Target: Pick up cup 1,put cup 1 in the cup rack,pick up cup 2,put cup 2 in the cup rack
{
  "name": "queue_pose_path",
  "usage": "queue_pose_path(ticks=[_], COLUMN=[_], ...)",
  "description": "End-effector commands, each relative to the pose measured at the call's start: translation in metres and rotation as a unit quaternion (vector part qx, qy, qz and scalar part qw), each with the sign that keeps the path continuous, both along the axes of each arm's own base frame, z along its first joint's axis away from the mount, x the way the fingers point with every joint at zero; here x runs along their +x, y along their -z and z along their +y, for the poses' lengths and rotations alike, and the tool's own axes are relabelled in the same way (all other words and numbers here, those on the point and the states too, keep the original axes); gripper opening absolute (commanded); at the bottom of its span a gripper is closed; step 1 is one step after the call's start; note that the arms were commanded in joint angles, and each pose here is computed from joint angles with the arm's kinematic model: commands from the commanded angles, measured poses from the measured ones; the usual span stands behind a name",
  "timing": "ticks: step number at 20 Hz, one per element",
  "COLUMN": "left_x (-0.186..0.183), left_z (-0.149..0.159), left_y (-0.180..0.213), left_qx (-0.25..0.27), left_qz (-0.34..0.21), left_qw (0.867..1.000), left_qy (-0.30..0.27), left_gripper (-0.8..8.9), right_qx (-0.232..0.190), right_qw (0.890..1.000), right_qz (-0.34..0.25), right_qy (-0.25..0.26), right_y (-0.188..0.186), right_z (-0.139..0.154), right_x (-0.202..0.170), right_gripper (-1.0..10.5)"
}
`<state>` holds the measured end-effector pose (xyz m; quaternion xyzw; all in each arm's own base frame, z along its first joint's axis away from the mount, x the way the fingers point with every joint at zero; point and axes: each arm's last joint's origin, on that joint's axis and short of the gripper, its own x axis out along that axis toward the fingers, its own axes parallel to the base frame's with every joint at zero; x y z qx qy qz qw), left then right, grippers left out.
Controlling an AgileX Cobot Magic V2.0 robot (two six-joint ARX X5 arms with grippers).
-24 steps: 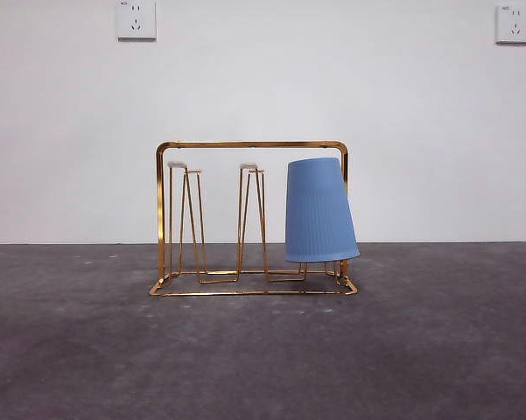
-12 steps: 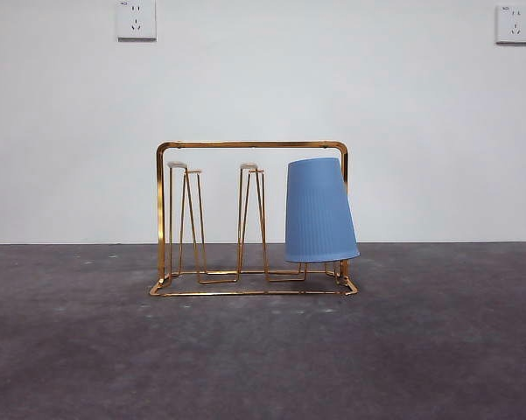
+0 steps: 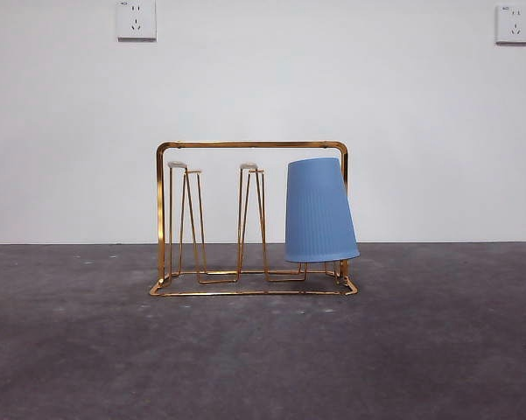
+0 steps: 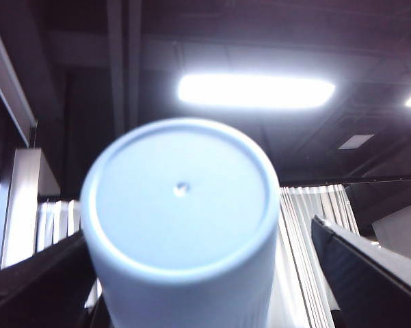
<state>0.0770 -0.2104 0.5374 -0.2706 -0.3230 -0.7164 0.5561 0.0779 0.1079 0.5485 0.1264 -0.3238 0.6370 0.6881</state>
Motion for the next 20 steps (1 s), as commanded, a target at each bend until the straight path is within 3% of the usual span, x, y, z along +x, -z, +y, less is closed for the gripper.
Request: queue_pose_path(ticks=[1, 9, 12, 15, 20], left_x=[0.002, 0.011, 0.015, 0.016, 0.02], left_z=[0.001, 0.006, 0.007, 0.008, 0.007], left_y=[0.0, 0.0, 0.0, 0.0, 0.002], left_qx=[-0.006, -0.004, -0.003, -0.002, 0.014], left_qz=[-0.004, -0.005, -0.003, -0.002, 0.007], left_qw=[1.0, 1.0, 1.0, 1.0, 1.0], left_qy=[0.001, -0.01, -0.018, -0.022, -0.027], left_gripper=[5.04, 4.7, 1.98, -0.07, -0.08], right_qx=[-0.004, -0.02, -0.02, -0.02, -0.033], right_qw=[1.0, 1.0, 1.0, 1.0, 0.999], right_qz=[0.007, 0.014, 0.013, 0.011, 0.023], right_qy=[-0.006, -0.02, -0.02, -0.018, -0.018], right_y=[0.002, 0.008, 0.008, 0.008, 0.011], right_z=[0.006, 0.024, 0.023, 0.024, 0.025], right_x=[0.005, 0.021, 0.02, 0.021, 0.022], right_gripper=[-0.1, -0.1, -0.1, -0.1, 0.1])
